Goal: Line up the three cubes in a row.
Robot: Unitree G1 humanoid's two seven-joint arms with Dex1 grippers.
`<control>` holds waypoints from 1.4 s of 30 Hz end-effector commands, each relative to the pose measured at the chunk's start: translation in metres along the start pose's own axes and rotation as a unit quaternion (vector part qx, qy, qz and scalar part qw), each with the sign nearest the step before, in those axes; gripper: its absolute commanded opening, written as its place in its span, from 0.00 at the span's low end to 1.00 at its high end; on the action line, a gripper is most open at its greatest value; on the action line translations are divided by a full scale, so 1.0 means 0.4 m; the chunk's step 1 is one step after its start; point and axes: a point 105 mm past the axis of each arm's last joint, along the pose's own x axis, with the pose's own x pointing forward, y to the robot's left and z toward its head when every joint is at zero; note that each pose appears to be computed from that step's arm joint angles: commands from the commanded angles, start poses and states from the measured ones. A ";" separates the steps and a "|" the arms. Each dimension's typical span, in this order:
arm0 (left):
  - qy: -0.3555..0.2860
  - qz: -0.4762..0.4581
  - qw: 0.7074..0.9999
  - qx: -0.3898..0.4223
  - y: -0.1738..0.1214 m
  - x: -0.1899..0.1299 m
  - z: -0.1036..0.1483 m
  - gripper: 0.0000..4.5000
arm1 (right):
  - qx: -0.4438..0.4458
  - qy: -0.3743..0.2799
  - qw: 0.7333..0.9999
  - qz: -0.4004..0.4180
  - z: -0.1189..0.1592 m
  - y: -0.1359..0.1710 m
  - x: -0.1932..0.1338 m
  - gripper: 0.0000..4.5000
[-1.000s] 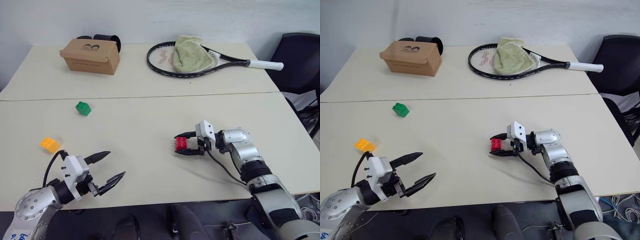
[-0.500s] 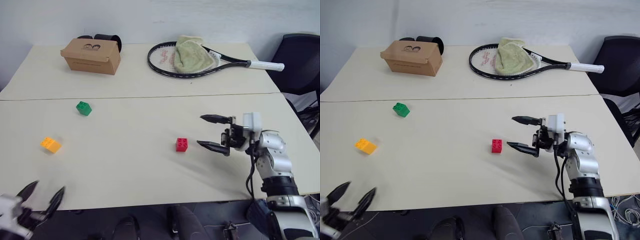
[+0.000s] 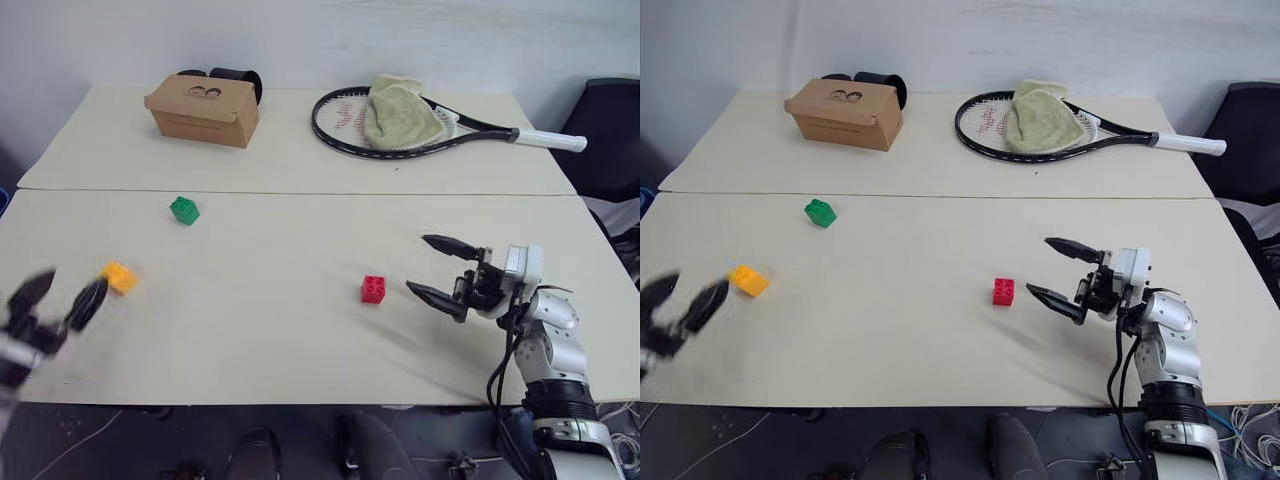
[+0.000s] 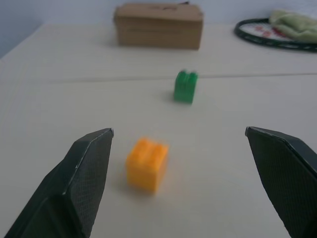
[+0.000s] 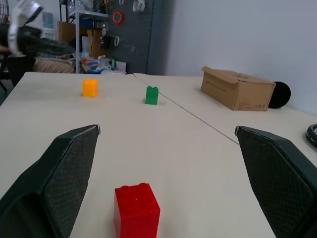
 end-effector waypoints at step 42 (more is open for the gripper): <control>0.117 -0.607 0.762 0.192 -0.414 0.280 -0.083 0.33 | -0.027 0.126 0.988 0.082 0.044 0.136 -0.127 1.00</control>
